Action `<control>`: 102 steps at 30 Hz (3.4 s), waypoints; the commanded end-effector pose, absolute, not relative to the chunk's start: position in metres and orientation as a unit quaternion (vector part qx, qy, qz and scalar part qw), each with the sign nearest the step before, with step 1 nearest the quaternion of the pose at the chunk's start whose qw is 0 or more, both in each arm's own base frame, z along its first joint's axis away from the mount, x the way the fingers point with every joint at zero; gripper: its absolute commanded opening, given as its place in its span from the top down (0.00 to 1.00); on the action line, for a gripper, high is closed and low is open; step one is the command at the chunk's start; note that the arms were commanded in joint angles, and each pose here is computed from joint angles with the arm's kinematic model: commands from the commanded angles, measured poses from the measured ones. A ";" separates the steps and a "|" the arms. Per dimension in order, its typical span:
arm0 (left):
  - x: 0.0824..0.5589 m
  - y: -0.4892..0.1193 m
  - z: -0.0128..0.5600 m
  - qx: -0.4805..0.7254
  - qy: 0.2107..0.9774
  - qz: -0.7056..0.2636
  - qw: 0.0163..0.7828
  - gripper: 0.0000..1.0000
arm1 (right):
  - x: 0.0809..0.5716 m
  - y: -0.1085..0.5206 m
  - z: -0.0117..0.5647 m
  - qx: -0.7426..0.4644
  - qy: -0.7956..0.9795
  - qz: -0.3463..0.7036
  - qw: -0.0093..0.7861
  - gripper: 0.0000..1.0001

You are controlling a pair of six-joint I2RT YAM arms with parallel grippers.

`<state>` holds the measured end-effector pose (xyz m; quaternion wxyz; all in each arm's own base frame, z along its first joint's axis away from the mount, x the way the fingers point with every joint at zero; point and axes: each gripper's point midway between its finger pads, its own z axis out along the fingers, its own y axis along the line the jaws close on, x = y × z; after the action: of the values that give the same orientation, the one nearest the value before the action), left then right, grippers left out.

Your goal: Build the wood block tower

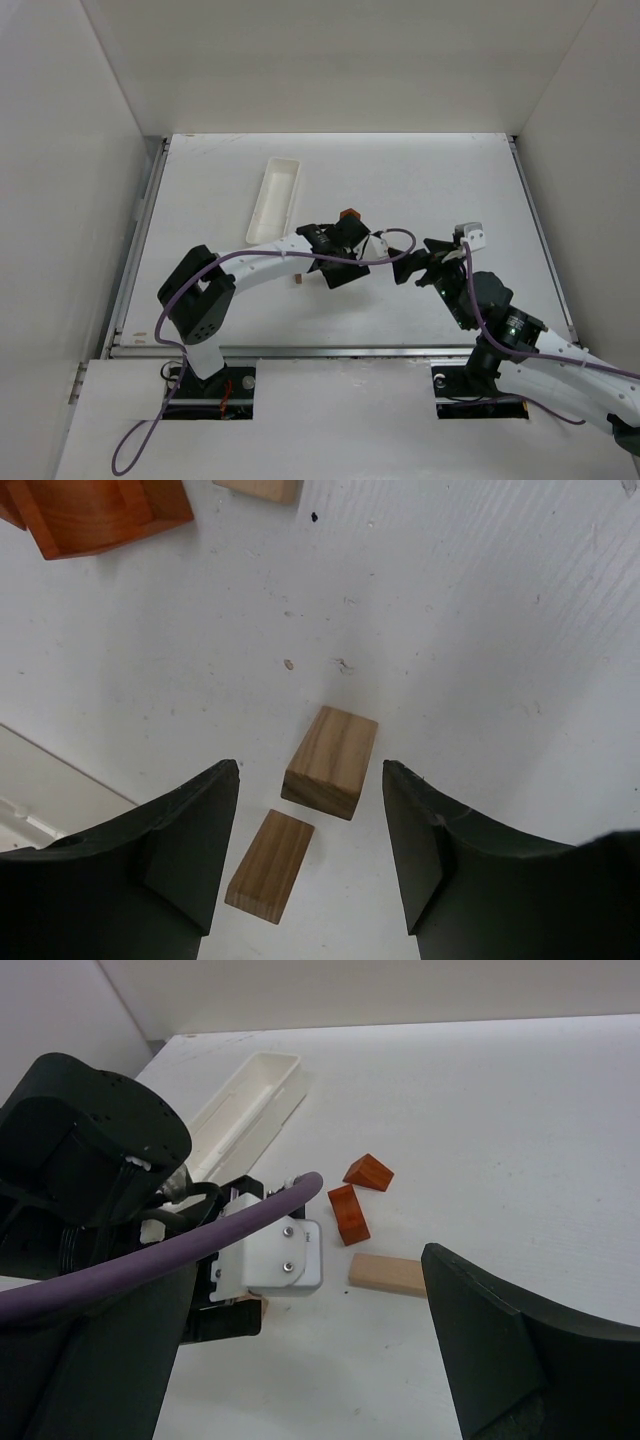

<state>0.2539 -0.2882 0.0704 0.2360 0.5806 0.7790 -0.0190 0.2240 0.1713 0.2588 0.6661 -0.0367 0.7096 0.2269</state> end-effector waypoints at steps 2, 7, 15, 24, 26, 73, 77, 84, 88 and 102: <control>0.256 -0.297 0.099 0.582 0.768 -0.030 0.265 0.43 | 0.223 0.175 0.274 -0.030 0.694 0.248 0.676 0.00; 0.259 -0.301 0.115 0.578 0.764 -0.036 0.285 0.42 | 0.223 0.175 0.278 -0.028 0.691 0.250 0.678 0.00; 0.267 -0.314 0.174 0.544 0.759 -0.064 0.352 0.42 | 0.223 0.168 0.323 0.013 0.669 0.274 0.691 0.00; 0.268 -0.303 0.198 0.484 0.801 -0.101 0.337 0.39 | 0.224 0.164 0.358 0.026 0.687 0.260 0.678 0.00; 0.285 -0.274 0.218 0.434 0.822 -0.106 0.352 0.39 | 0.228 0.173 0.330 0.007 0.732 0.232 0.641 0.00; 0.274 -0.063 0.221 0.096 0.836 -0.051 0.537 0.35 | 0.247 0.337 0.162 -0.038 0.911 0.179 0.369 0.27; 0.274 -0.059 0.219 0.091 0.837 -0.048 0.538 0.35 | 0.247 0.342 0.140 -0.066 0.921 0.158 0.349 0.22; 0.274 -0.058 0.219 0.090 0.837 -0.050 0.537 0.34 | 0.246 0.340 0.123 -0.069 0.928 0.150 0.333 0.26; 0.274 -0.056 0.219 0.091 0.837 -0.048 0.537 0.34 | 0.254 0.337 0.115 -0.071 0.934 0.121 0.329 0.37; 0.274 -0.055 0.219 0.090 0.837 -0.049 0.537 0.34 | 0.270 0.341 0.094 -0.080 0.940 0.121 0.308 0.45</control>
<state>0.2704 -0.0544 0.2090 0.5172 0.0944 0.8496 -0.0421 0.2633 0.3250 0.0839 0.2990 -0.0676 0.9464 0.1017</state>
